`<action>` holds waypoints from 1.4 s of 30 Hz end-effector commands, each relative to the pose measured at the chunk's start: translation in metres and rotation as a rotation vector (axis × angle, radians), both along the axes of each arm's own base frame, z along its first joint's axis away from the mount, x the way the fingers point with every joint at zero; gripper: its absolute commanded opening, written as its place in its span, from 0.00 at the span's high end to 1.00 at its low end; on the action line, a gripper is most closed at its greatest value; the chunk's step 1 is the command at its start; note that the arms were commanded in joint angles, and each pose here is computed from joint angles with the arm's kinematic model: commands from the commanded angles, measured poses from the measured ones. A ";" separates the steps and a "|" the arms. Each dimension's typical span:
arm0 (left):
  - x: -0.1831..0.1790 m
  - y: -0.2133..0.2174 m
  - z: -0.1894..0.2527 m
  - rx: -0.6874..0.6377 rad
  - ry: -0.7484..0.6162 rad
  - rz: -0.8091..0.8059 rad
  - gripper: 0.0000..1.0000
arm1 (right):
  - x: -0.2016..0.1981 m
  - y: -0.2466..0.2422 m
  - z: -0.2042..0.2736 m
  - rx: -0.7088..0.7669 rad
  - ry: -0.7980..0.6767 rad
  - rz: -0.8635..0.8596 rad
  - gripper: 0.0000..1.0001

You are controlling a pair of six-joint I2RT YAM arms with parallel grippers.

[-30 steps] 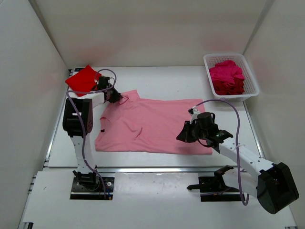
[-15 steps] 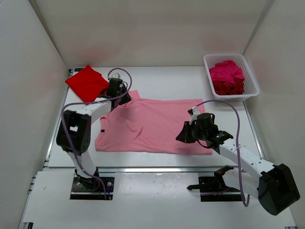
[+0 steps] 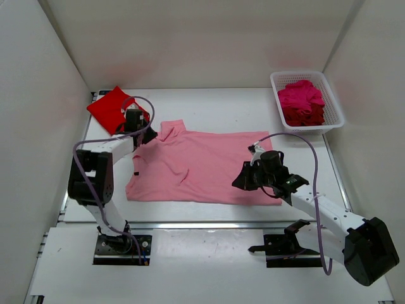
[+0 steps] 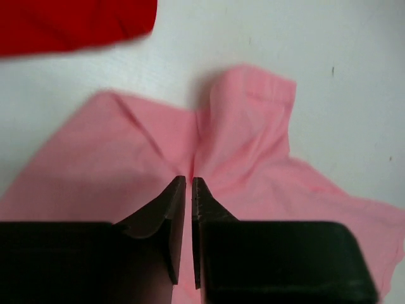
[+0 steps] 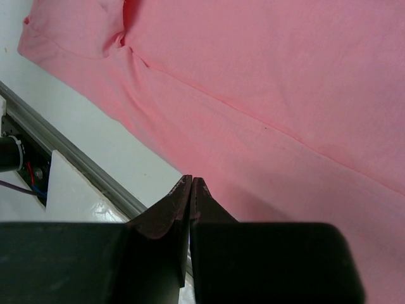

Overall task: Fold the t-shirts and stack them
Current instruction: Pick up the 1/3-folded T-shirt from the center of the board.

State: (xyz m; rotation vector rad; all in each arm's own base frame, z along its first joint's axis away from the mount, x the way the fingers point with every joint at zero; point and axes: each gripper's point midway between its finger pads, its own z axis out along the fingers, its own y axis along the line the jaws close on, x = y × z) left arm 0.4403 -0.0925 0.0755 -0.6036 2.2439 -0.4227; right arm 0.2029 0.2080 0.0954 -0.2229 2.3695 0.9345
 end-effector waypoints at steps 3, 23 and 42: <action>0.045 -0.017 0.002 -0.128 0.002 0.017 0.86 | 0.012 0.005 0.015 0.020 -0.053 -0.005 1.00; 0.004 -0.094 0.018 0.031 -0.095 -0.217 0.51 | 0.007 0.010 0.008 0.031 -0.039 0.010 1.00; -0.122 -0.124 0.039 -0.022 -0.159 -0.396 0.99 | 0.023 -0.006 0.011 -0.038 -0.122 -0.076 1.00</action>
